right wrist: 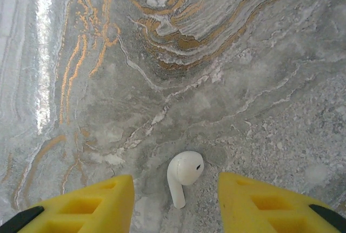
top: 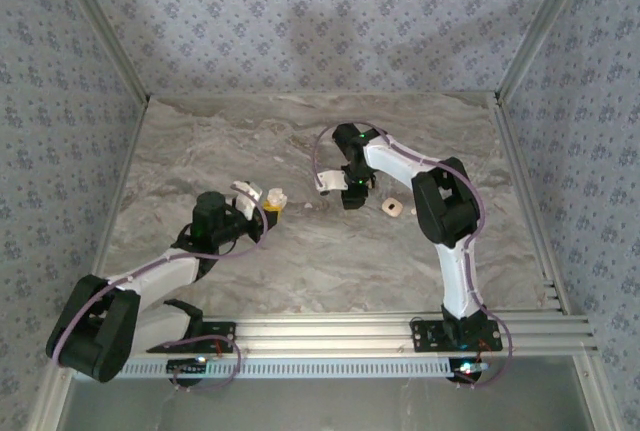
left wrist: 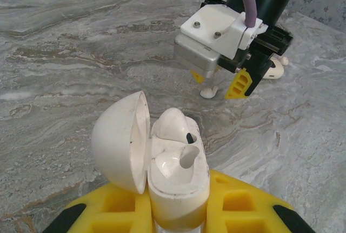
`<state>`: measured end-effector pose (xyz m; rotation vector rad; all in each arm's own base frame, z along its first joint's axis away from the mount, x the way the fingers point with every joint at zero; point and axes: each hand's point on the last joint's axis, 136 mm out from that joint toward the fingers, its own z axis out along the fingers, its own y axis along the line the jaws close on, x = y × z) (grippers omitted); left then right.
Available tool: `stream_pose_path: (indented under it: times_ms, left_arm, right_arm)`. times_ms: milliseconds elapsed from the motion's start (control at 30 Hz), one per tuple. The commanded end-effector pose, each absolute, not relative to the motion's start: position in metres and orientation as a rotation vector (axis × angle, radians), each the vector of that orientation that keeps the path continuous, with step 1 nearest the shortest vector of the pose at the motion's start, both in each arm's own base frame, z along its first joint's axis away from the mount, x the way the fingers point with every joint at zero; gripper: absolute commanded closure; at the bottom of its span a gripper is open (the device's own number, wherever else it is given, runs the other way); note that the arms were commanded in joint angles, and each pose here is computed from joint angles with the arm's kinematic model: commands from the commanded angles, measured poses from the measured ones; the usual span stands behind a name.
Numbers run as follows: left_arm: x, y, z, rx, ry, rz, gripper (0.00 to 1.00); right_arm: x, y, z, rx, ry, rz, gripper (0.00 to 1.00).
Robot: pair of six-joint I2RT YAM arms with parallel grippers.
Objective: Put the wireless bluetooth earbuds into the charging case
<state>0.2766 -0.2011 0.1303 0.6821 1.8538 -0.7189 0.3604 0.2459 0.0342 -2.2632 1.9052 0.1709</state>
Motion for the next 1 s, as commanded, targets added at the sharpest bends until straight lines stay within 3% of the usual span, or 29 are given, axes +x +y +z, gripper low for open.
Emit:
stream_pose_path:
  times_ms: [0,967]
  left_arm:
    - [0.276,-0.201,0.137,0.681,1.831,-0.733,0.90]
    - [0.275,-0.196,0.137,0.699,1.844,-0.695,0.90]
  right_arm:
    - [0.358,0.246,0.028,-2.314,1.905,0.173,0.54]
    - [0.368,0.247,0.018,-2.308,1.918,0.088,0.74]
